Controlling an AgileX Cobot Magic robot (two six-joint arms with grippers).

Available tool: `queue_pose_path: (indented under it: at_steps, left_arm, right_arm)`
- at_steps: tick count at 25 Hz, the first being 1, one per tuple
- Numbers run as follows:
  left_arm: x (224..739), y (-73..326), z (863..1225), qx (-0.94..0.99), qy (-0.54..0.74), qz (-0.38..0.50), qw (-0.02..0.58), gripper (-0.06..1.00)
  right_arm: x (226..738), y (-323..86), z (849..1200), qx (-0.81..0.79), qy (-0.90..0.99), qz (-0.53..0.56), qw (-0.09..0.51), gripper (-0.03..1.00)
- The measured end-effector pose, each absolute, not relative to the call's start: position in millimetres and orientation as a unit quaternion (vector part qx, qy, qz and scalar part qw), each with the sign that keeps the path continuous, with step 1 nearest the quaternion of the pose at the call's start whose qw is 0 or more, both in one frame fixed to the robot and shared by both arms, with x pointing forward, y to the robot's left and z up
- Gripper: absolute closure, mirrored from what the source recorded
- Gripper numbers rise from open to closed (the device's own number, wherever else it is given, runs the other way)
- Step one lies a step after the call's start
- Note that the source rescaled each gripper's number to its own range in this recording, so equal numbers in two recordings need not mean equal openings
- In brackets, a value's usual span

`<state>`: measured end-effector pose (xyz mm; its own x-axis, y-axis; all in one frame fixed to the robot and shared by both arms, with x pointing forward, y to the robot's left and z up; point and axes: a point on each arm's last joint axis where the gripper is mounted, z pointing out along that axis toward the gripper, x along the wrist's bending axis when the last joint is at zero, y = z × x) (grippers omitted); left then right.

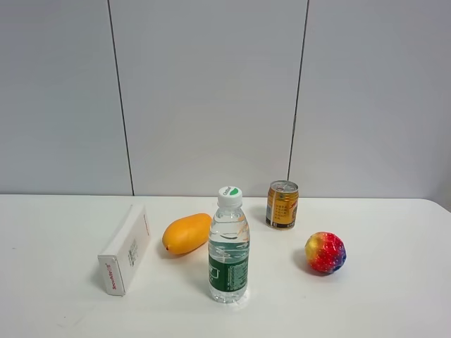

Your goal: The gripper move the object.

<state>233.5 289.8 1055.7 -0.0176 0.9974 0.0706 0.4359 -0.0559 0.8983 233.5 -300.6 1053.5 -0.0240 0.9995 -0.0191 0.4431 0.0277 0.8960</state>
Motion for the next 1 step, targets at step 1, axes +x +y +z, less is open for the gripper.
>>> queue_pose_path:
  at_steps: [1]
  left_arm:
    - [233.5,289.8,1055.7,0.607,0.591,0.4,0.351,-0.06]
  right_arm:
    - [233.5,-300.6,1053.5,0.59,0.611,0.372,0.374,-0.03]
